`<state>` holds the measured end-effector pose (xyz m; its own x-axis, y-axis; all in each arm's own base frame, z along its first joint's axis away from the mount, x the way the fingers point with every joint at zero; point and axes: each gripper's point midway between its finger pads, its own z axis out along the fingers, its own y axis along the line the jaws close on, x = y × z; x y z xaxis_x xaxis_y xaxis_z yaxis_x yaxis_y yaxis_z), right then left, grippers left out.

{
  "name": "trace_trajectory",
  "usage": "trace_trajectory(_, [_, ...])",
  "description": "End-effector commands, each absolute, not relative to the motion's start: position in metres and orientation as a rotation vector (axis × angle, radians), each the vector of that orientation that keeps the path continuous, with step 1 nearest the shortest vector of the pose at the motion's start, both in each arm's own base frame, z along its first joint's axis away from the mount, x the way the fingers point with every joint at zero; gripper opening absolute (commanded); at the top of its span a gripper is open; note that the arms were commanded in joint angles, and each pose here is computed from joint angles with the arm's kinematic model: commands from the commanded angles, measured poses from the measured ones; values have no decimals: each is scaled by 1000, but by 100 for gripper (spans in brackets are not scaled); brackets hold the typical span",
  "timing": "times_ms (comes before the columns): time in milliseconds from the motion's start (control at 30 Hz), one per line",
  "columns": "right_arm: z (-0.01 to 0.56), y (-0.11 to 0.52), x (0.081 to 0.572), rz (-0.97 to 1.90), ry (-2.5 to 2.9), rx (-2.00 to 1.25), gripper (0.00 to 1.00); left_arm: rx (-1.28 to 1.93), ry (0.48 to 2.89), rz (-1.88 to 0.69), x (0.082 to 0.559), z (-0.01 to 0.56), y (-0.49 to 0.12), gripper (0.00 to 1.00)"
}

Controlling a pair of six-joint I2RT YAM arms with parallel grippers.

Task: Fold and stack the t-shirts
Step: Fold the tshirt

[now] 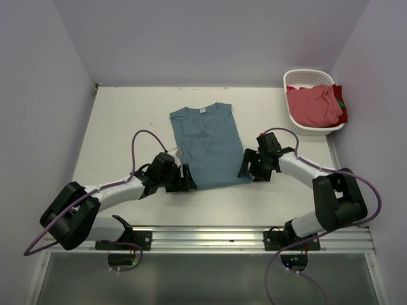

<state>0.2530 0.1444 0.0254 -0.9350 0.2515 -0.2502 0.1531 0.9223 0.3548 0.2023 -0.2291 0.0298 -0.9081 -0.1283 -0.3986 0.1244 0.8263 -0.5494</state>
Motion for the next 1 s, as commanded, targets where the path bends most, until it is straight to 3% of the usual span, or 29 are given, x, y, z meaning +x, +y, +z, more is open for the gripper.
trace_trajectory(0, [35, 146, 259, 541, 2722, 340, 73, -69, 2692, -772, 186, 7, -220, 70])
trace_trajectory(233, [28, 140, 255, 506, 2722, 356, 58, -109, 2774, -722, 169, -19, -209, 61])
trace_trajectory(400, [20, 137, 252, 490, 2729, 364, 35, -123, 2807, -677, 165, -30, -203, 56])
trace_trajectory(500, [17, 138, 251, 493, 2735, 361, 15, -121, 2809, -663, 166, -33, -201, 49])
trace_trajectory(633, [21, 139, 250, 507, 2732, 353, 0, -110, 2810, -667, 166, -34, -202, 29])
trace_trajectory(700, [26, 138, 249, 507, 2723, 340, 0, -99, 2807, -669, 166, -32, -202, 21])
trace_trajectory(733, [32, 137, 249, 507, 2709, 334, 0, -96, 2805, -670, 166, -31, -202, 12])
trace_trajectory(833, [40, 136, 244, 513, 2705, 317, 0, -73, 2791, -688, 167, -24, -204, 0])
trace_trajectory(967, [61, 137, 231, 559, 2674, 276, 0, -26, 2763, -759, 165, -6, -211, 0])
